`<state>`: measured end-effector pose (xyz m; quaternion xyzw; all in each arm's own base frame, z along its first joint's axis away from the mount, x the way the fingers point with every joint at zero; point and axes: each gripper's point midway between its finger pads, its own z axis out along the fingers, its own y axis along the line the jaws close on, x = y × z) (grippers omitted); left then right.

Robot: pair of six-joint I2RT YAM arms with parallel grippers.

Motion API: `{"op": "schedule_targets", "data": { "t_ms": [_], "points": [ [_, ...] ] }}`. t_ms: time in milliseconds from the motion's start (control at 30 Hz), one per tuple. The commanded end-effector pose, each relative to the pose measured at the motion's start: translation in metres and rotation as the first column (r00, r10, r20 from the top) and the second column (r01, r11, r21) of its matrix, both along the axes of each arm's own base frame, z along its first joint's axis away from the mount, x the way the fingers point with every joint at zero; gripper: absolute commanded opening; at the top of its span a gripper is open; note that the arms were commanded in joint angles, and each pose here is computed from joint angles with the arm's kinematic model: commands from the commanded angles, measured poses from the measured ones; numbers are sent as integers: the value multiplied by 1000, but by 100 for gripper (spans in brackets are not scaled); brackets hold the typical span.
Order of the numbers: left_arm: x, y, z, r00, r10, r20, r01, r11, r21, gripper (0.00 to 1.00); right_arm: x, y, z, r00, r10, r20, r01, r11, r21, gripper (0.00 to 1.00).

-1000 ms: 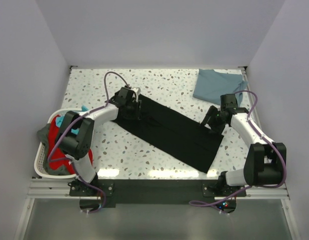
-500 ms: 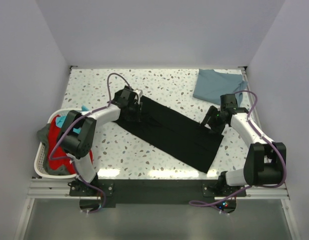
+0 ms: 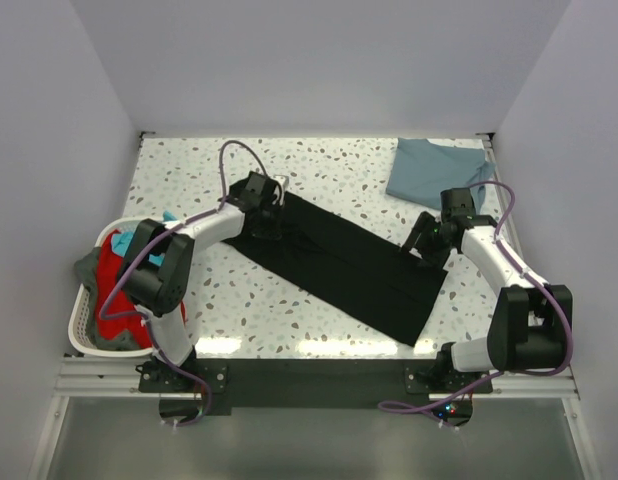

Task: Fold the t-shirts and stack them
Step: Fold the tshirt

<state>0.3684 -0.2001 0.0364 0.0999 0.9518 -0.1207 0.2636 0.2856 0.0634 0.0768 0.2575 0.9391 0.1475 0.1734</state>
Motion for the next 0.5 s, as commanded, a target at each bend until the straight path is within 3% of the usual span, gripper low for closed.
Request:
{"op": "schedule_targets", "data": {
  "t_ms": [0,467],
  "points": [
    [10,-4,32,998,-5,63,5,1000,4,0,-5,2,3,1000,13,6,-13,1000,8,63],
    [-16,4,37,999,-31,-30,33,998,50,0,-8,4,2,1000,17,8,-17,1000,13,63]
  ]
}}
